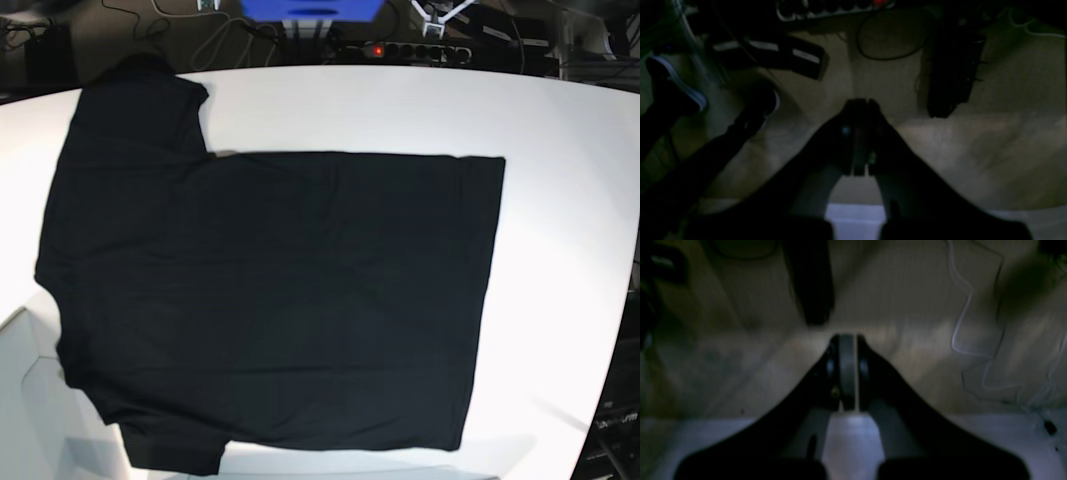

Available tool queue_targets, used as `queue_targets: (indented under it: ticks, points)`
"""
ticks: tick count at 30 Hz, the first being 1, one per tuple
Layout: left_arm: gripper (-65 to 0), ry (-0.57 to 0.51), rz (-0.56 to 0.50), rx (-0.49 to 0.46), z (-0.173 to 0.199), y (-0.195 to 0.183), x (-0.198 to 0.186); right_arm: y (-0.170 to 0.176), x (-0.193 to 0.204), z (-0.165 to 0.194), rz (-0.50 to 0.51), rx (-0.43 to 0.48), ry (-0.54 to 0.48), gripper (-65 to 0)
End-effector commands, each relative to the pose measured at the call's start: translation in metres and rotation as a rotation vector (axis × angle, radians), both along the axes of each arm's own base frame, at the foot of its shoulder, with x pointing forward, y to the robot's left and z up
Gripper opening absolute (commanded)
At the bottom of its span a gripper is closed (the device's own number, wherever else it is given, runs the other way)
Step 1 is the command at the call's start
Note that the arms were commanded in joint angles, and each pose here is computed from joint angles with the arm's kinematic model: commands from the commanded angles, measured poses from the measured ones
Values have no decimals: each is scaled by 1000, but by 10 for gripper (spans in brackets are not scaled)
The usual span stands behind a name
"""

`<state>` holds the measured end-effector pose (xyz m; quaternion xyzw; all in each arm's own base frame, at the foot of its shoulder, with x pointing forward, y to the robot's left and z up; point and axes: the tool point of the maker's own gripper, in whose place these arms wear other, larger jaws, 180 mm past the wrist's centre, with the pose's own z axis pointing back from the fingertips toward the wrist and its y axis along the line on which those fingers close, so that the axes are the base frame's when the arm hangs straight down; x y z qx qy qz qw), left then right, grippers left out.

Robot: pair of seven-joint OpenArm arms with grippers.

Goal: Fold the T-shirt properly

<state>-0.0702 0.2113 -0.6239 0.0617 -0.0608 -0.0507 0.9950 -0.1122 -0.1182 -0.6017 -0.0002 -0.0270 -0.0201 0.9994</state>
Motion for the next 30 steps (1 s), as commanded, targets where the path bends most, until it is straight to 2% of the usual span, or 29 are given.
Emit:
queue_targets:
  ticks: [1, 8, 15, 21, 24, 26, 27, 30]
  points:
    - [-650, -3, -16, 7, 8, 7, -11, -2, -2, 11, 3, 3, -31, -650]
    - [-650, -148, -115, -11, 65, 12, 0, -7, 18, 78, 10, -11, -198, -650]
    - [-650, -321, -24, -129, 138, 11, 36, -13, 49, 143, 16, -28, -348, -650]
    - [-650, -411, -37, -214, 182, 1, 65, -19, 84, 194, 53, -36, -479, -650]
    - [-650, -481, -22, -208, 204, 6, 86, -20, 107, 215, 64, -42, -554, -650]
    - [-617, -542, -1, -204, 219, 8, 102, -29, 117, 224, 66, -69, -586, -650]
    - [-581, -584, 10, -198, 229, 10, 114, -32, 122, 226, 64, -79, -602, -644]
    - [-427, -693, 27, -166, 256, 20, 142, -42, 133, 231, 64, -108, -639, -551]
